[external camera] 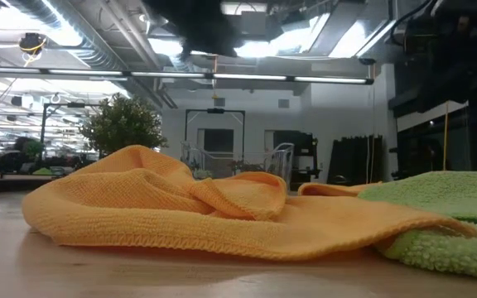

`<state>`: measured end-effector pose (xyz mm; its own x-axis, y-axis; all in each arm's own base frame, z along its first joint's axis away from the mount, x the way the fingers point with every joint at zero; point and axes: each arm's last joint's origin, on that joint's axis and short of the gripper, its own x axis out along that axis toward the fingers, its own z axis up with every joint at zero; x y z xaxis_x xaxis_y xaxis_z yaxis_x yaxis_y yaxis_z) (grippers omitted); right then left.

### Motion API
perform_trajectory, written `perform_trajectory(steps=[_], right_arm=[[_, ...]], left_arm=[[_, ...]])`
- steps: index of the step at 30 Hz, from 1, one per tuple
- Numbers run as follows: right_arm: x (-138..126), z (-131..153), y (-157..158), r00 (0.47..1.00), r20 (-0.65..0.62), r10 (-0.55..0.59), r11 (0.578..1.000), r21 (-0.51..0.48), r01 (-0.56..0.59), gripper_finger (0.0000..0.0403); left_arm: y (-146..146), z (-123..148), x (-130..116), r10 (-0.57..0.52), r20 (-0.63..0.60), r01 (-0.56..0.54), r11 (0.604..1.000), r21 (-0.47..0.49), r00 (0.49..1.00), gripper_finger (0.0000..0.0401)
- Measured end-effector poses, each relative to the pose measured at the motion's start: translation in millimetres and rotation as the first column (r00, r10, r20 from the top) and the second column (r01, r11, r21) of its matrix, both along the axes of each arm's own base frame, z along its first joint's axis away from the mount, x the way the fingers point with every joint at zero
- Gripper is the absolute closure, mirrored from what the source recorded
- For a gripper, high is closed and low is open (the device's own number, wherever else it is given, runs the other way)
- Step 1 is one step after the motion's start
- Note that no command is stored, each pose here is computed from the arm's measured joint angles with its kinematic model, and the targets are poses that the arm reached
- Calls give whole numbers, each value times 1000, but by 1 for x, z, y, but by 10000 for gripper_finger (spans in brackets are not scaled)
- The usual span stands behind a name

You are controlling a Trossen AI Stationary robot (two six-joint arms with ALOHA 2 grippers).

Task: Fold microfiber towels
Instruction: Fold the top orange microfiber cloth

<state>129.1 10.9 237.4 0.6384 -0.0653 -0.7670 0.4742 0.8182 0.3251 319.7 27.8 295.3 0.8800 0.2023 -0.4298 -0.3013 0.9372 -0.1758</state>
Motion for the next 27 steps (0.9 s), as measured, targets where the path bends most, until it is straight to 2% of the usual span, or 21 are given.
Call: perform_trajectory(steps=[3, 7, 10, 13, 16, 20, 27], right_arm=[[2, 0, 0, 1000, 7, -1, 1000, 2, 1, 274], [4, -1, 1, 1000, -2, 3, 1000, 12, -3, 266], [7, -3, 2, 1000, -19, -5, 999, 37, 5, 239], [10, -5, 2, 999, -32, -4, 999, 33, 5, 195], [13, -8, 1, 998, -56, -7, 1000, -22, 5, 152], [16, -11, 0, 996, -84, 3, 997, -81, -9, 118], [23, -17, 1, 990, -134, 45, 991, -117, -61, 112]], left_arm=[[11, -16, 25, -60, 41, 58, 997, 57, 997, 303], [12, -13, 60, -176, 30, 173, 982, 81, 984, 302], [12, -12, 85, -250, -56, 253, 966, 51, 967, 289], [13, -13, 104, -285, -173, 298, 953, 54, 943, 262], [12, -24, 118, -312, -289, 340, 939, 50, 905, 230], [10, -39, 131, -324, -338, 371, 925, 84, 884, 203], [6, -54, 137, -241, -394, 322, 934, 153, 887, 202]])
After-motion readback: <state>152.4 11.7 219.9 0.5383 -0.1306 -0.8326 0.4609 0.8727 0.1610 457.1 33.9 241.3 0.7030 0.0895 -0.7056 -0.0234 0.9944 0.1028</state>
